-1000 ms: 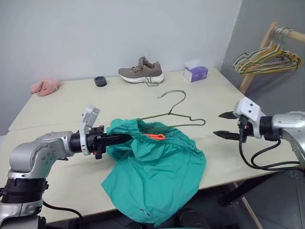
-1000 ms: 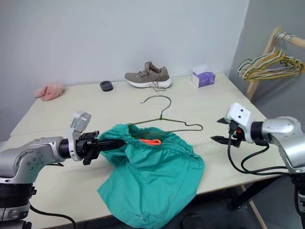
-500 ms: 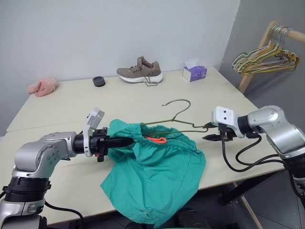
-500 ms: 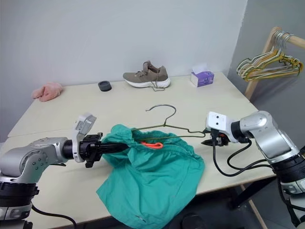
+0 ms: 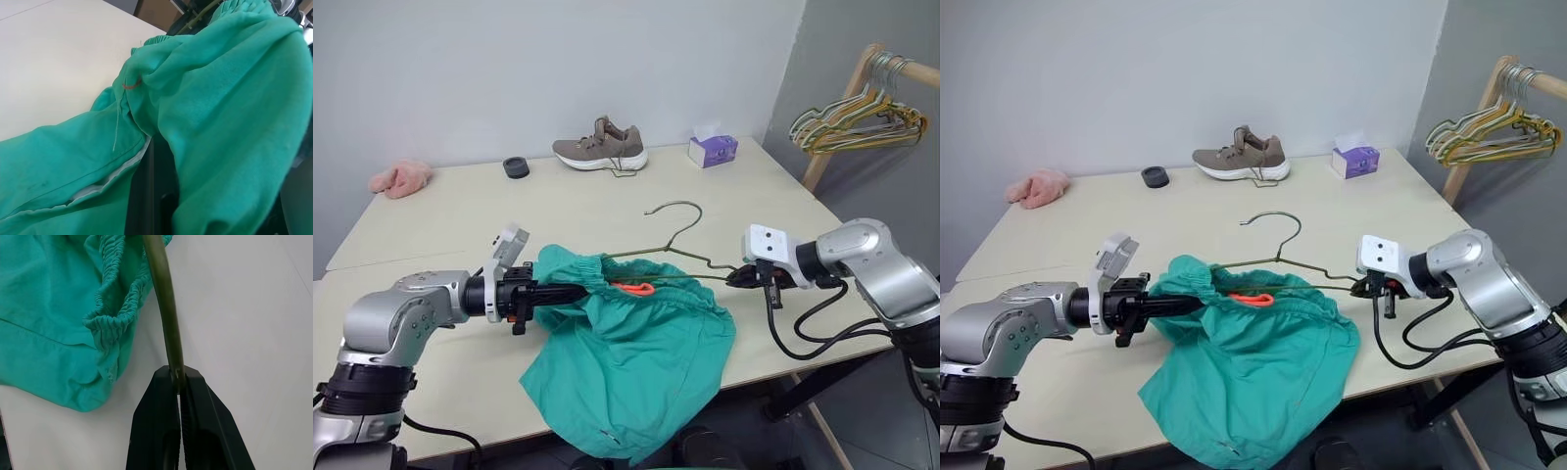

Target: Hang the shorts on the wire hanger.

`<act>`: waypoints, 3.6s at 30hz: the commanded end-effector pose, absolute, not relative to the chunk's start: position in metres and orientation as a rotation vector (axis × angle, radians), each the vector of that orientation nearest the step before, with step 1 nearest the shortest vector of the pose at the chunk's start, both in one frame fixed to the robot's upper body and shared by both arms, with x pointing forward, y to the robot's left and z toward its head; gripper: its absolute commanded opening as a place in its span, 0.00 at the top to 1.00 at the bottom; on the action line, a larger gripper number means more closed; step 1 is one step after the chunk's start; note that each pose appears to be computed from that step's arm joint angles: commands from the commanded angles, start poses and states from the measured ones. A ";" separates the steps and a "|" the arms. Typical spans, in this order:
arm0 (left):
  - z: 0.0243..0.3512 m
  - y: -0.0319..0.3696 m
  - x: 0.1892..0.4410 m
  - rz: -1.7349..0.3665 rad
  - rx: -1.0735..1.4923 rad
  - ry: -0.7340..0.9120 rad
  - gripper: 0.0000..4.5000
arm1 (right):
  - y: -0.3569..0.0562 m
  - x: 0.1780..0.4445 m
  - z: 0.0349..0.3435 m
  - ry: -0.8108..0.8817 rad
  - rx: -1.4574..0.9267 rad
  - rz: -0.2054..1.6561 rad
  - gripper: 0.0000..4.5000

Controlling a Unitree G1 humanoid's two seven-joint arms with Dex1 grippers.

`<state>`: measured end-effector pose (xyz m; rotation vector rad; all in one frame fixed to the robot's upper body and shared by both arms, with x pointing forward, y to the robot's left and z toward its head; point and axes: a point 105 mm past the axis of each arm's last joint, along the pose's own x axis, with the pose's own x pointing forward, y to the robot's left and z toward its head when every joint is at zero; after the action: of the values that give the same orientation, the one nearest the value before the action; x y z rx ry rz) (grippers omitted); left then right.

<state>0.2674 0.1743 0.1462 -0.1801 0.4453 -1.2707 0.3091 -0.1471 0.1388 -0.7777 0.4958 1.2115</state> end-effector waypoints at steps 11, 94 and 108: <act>0.156 0.173 0.270 -1.295 -0.027 0.380 0.46 | -0.130 0.302 0.153 0.408 -0.750 1.257 1.00; 0.155 0.159 0.293 -1.261 0.222 0.325 1.00 | -0.123 0.289 0.100 0.421 -0.263 0.919 0.05; 0.157 0.170 0.287 -1.244 0.227 0.343 1.00 | -0.123 0.306 0.082 0.416 -0.229 0.785 0.74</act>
<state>0.2894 0.1673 0.1423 0.1970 0.3884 -1.2399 0.2975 -0.1209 0.0693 -0.2024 0.4814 0.8146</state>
